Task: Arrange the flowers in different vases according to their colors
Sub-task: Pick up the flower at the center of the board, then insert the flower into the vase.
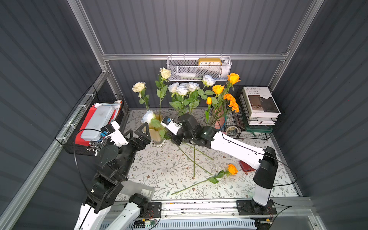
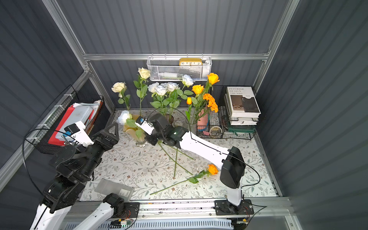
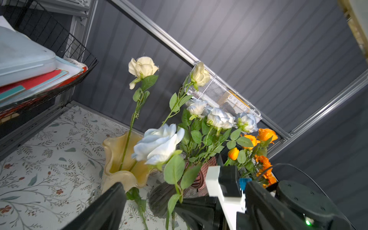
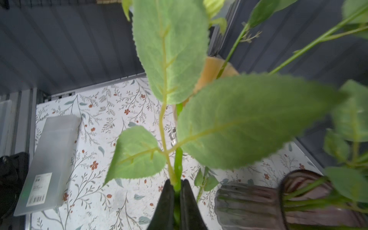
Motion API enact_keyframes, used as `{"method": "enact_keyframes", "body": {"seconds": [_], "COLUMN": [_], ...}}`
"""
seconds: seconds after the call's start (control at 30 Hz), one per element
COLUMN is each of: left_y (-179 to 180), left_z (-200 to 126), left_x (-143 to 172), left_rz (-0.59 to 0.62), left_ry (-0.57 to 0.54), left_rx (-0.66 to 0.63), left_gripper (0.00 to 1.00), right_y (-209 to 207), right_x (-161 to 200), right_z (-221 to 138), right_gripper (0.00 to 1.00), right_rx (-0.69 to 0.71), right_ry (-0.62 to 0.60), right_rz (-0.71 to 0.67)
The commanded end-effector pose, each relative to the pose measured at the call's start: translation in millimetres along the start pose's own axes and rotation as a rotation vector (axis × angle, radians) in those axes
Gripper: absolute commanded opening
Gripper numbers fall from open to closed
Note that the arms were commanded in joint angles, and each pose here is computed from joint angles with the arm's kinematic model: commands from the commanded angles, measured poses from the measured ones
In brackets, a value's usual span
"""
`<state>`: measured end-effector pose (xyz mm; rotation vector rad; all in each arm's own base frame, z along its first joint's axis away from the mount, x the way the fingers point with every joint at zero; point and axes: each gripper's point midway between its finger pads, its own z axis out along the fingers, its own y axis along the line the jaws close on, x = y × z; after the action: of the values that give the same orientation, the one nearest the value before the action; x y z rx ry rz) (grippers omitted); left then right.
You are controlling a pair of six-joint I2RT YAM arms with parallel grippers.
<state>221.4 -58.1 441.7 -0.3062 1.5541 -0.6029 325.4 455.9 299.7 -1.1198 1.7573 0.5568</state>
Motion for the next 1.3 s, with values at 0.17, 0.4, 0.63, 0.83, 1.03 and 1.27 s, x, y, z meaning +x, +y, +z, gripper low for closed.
{"method": "enact_keyframes", "body": {"seconds": [0.17,0.4,0.63,0.83,1.03,1.27], "left_y": [-19,-20,-12,-6,0,8], "left_z": [-12,-4,14,29,33,39], "left_x": [-16,3,32,53,57,65], "left_rz": [0.018,0.026,0.051,0.058,0.086,0.108], "left_ry": [-0.037,0.009,0.081,0.125,0.129,0.143], "left_rx": [0.096,0.124,0.114,0.099,0.07,0.038], "left_gripper": [0.97,0.98,0.99,0.99,0.99,0.99], "right_y": [-36,-62,-105,-133,-172,-188], "right_x": [-139,-211,-247,-248,-211,-150], "right_z": [-107,-198,-241,-221,-163,-114], "right_gripper": [0.0,0.0,0.0,0.0,0.0,0.0], "right_rx": [-0.042,0.0,0.218,0.264,0.26,0.234], "right_ry": [-0.438,-0.802,-1.011,-1.021,-0.94,-0.871], "right_rz": [0.17,0.147,0.093,0.097,0.178,0.294]}}
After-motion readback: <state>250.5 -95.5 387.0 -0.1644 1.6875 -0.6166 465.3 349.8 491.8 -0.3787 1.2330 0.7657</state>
